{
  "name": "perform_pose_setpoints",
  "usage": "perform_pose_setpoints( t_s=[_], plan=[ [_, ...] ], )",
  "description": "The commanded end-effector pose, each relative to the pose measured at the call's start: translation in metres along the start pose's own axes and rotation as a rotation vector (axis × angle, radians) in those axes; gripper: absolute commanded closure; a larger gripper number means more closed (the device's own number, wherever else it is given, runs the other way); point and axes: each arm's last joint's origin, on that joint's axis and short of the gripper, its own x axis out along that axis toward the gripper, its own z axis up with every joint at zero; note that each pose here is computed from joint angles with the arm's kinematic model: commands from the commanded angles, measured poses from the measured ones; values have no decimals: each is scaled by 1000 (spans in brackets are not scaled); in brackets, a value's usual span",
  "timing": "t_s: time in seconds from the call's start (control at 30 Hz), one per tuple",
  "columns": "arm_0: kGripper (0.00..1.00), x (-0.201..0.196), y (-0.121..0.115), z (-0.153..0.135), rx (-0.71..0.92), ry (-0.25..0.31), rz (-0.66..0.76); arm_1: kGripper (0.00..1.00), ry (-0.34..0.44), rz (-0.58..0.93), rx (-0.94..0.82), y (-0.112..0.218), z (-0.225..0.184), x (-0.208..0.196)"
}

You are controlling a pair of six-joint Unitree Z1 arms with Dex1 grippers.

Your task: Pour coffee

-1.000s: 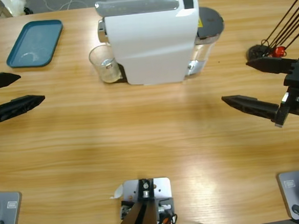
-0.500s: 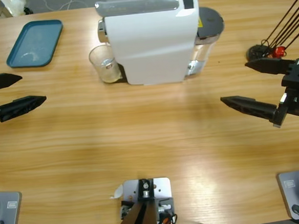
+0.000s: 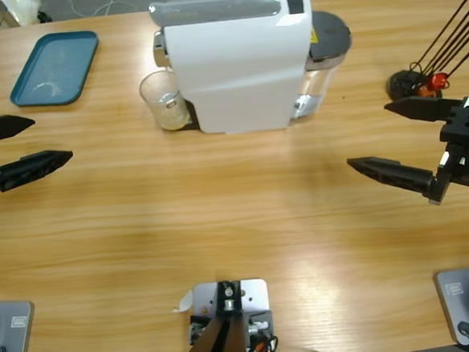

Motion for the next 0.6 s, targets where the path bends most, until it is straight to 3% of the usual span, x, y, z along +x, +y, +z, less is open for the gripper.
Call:
perform_pose_setpoints(
  t_s=[0.03,0.6],
  plan=[
    [64,7,-2,-8,3,40,-32,0,51,20,-19,2,-5,6],
    [96,8,-2,-7,2,42,-42,0,52,25,-20,2,-5,7]
  ],
)
